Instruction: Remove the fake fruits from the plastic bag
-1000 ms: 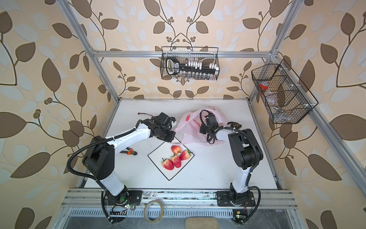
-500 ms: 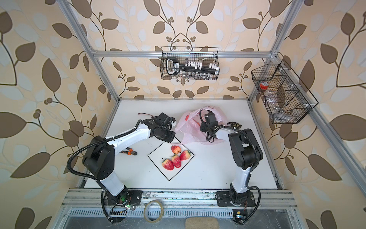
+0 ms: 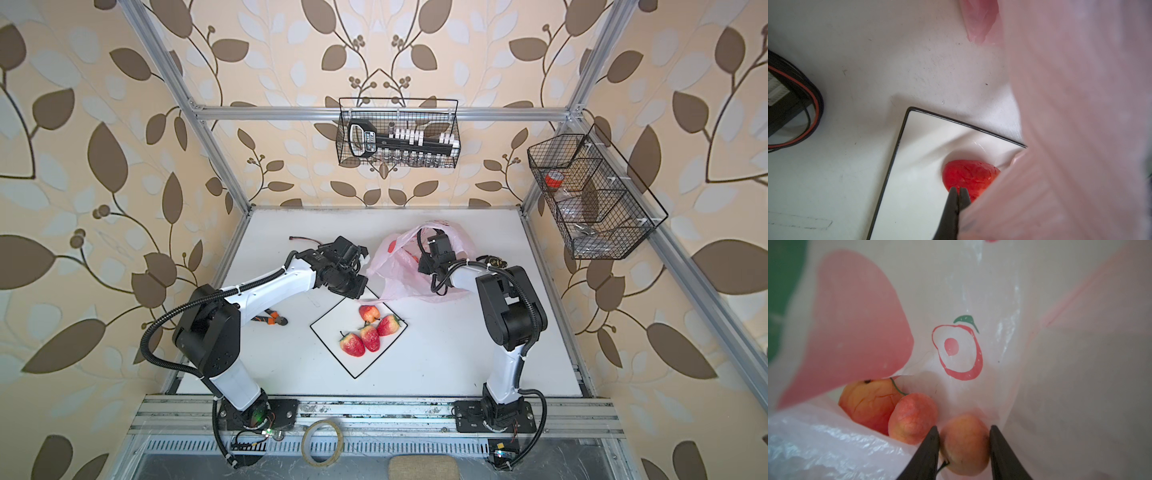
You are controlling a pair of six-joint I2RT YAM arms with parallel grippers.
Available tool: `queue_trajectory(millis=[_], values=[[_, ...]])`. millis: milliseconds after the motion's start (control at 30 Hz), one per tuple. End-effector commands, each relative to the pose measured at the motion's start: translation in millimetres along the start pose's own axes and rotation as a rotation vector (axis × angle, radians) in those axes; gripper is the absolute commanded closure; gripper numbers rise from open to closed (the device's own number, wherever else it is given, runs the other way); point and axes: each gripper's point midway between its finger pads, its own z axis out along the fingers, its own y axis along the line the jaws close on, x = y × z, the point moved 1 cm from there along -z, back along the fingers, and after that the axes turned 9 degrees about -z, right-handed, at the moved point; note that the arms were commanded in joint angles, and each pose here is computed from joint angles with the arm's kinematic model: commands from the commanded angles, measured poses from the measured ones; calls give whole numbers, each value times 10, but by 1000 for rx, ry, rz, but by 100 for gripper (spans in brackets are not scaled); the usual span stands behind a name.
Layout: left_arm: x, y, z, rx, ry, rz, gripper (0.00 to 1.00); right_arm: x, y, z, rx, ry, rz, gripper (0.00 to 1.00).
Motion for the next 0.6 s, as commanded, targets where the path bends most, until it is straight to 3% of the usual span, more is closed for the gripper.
queue_trajectory(millis=[0, 567], values=[[51, 2, 23, -1, 22, 25, 100, 13, 32, 73, -2, 16, -4, 59], [35, -3, -9, -3, 16, 28, 100, 24, 40, 128, -3, 29, -4, 58]])
